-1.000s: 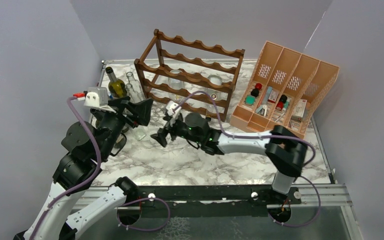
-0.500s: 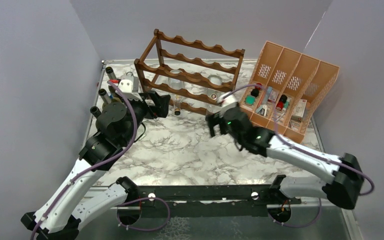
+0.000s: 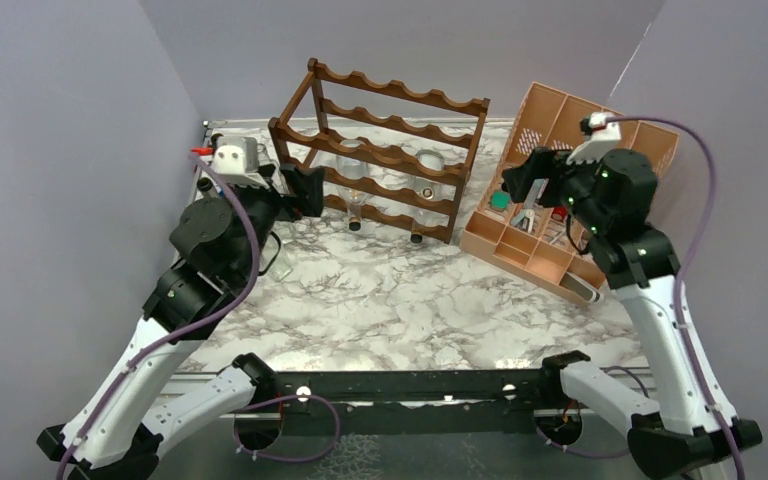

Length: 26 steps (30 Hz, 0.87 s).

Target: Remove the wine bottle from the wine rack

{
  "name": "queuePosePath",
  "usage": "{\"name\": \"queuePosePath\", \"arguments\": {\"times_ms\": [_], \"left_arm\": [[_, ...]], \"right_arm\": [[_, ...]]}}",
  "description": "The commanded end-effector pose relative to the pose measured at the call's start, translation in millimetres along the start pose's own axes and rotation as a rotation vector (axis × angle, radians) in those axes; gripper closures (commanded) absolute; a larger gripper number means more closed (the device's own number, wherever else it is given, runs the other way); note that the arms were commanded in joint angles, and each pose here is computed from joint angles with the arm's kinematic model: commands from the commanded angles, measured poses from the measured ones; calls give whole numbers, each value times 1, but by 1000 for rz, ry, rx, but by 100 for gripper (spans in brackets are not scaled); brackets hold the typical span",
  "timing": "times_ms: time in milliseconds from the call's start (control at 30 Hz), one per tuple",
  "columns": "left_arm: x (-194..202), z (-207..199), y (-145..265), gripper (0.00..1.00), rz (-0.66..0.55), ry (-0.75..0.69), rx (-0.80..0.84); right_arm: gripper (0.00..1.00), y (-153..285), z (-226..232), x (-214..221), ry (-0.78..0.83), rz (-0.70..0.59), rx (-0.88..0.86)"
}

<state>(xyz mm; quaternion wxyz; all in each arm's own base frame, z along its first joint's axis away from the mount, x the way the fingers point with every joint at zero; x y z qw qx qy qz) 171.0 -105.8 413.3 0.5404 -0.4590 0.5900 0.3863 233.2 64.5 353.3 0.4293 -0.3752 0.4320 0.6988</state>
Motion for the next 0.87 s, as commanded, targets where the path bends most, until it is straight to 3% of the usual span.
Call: {"name": "queuePosePath", "arguments": {"times_ms": [0,167,267,500,833], "left_arm": [[-52,21,24,8,-181,-13,-127],[-74,34,46,8,-296,-13,-179],[-79,40,54,9,-354,-6,-204],[-76,43,69,9,-455,57,-172],[-67,45,68,9,-435,49,-193]], "right_arm": [[0,72,29,-58,75,-211,-144],[0,146,45,-93,148,-458,-222],[0,171,48,-102,154,-523,-220],[0,193,52,-99,164,-594,-276],[0,190,52,-92,122,-595,-306]]}}
Point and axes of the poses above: each gripper's point midway between its finger pads, its own y axis back along the fingers, its own z axis along the line the jaws close on, x = y × z, the point moved 9 cm from there along y, back along the fingers, and after that the axes turned 8 degrees about -y, right-handed, at the moved point
